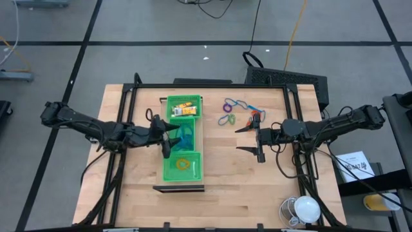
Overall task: Pick & Place Office Desk Supplies
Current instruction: Put the blue rubber band into the center green bin on the shelf, then put the orange spring rubber band into the bottom green bin on the shelf
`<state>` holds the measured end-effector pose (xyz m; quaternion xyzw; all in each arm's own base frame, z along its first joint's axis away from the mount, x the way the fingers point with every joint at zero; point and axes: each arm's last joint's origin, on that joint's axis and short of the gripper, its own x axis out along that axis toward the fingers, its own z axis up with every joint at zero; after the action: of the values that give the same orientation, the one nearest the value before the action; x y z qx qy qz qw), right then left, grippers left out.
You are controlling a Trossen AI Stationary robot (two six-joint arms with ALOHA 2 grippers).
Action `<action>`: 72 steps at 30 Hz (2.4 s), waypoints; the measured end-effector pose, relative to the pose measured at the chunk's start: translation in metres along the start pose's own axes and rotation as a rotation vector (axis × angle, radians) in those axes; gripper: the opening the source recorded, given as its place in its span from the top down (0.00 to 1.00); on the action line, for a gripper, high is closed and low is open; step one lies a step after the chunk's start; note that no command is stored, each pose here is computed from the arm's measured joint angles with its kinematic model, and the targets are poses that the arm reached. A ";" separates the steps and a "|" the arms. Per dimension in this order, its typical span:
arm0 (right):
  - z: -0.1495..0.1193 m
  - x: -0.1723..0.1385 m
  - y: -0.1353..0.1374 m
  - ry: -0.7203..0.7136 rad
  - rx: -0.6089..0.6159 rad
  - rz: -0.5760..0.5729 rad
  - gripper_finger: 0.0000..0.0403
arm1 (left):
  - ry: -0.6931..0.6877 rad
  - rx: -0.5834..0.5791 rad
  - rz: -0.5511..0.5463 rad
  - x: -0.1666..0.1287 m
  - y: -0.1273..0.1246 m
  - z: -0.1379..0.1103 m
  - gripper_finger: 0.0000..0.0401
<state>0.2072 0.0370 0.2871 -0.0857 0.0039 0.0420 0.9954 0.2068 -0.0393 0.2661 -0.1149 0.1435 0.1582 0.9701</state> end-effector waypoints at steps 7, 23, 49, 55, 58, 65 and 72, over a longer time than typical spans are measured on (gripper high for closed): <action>0.002 0.000 0.000 -0.022 0.002 -0.004 0.33 | -0.051 -0.109 -0.011 -0.005 0.000 0.016 0.30; 0.003 0.000 -0.001 -0.031 0.008 -0.005 0.33 | 0.227 -0.043 0.020 0.010 -0.001 0.030 0.30; -0.035 0.003 -0.017 0.327 0.075 -0.415 0.33 | -0.080 0.050 -0.049 -0.039 0.010 0.060 0.30; -0.072 0.004 -0.033 0.593 0.173 -0.528 0.33 | 0.009 0.032 -0.009 -0.018 0.007 0.040 0.30; -0.094 0.003 -0.042 0.750 0.225 -0.588 0.33 | 0.044 0.049 0.002 -0.009 0.004 0.034 0.30; -0.131 0.010 -0.051 0.972 0.296 -0.509 0.33 | 0.087 0.066 0.022 0.003 0.002 0.026 0.30; -0.161 0.011 -0.065 1.112 0.380 -0.524 0.33 | 0.087 0.063 0.023 0.004 0.001 0.026 0.30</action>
<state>0.2233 -0.0531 0.1395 0.0851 0.5057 -0.2549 0.8198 0.2159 -0.0299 0.2893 -0.0894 0.1919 0.1594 0.9642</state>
